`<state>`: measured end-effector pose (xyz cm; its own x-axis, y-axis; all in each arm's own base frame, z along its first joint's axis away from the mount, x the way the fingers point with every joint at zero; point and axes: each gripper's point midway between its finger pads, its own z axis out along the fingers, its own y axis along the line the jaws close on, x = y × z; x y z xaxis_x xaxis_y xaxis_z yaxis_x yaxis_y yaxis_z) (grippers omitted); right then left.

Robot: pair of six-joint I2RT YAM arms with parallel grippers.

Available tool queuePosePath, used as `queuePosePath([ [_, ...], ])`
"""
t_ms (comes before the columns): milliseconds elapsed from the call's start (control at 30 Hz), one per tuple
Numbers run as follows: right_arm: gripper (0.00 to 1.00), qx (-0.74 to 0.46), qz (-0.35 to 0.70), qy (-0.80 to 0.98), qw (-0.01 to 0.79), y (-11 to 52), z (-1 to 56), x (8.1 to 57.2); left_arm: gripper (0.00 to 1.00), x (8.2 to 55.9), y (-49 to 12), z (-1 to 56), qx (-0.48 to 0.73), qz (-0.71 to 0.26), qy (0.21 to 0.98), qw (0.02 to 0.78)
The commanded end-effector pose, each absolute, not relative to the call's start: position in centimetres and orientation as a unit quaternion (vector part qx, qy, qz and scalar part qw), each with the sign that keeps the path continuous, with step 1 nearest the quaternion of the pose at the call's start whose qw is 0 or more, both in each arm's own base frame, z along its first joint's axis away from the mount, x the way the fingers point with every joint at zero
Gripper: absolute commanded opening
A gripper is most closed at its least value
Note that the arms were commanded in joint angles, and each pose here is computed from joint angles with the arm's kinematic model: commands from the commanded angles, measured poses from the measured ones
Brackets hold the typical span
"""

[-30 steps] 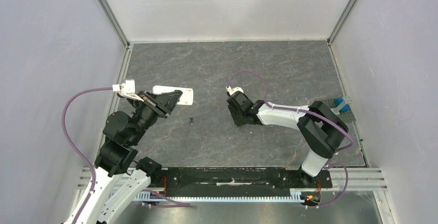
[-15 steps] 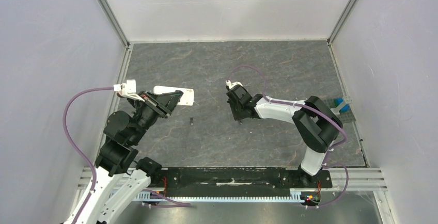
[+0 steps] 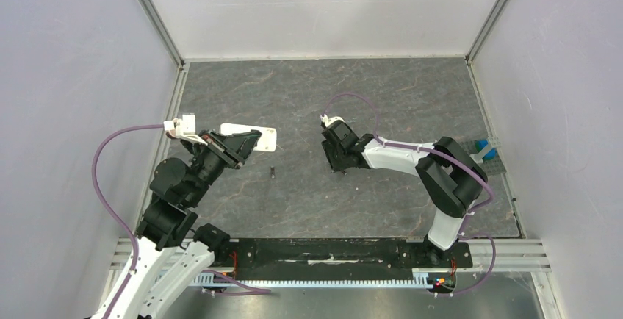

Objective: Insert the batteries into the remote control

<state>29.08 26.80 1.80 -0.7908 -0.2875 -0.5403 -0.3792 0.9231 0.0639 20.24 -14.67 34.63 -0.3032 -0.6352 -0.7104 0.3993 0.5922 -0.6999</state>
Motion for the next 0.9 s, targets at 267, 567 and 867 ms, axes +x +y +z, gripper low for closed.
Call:
queuePosePath([
  [267, 0.41, -0.202, 0.027, 0.963, 0.175, 22.8, -0.8, 25.1, 0.02, 19.7, -14.6, 35.9, -0.086, -0.461, 0.654, 0.594],
  [567, 0.30, -0.206, 0.035, 0.965, 0.156, 22.2, -1.7, 23.7, 0.02, 19.4, -14.1, 35.7, -0.091, -0.457, 0.652, 0.598],
  [867, 0.08, -0.182, 0.087, 0.952, 0.231, 24.8, 0.9, 26.2, 0.02, 19.5, -14.0, 35.7, -0.107, -0.462, 0.653, 0.591],
])
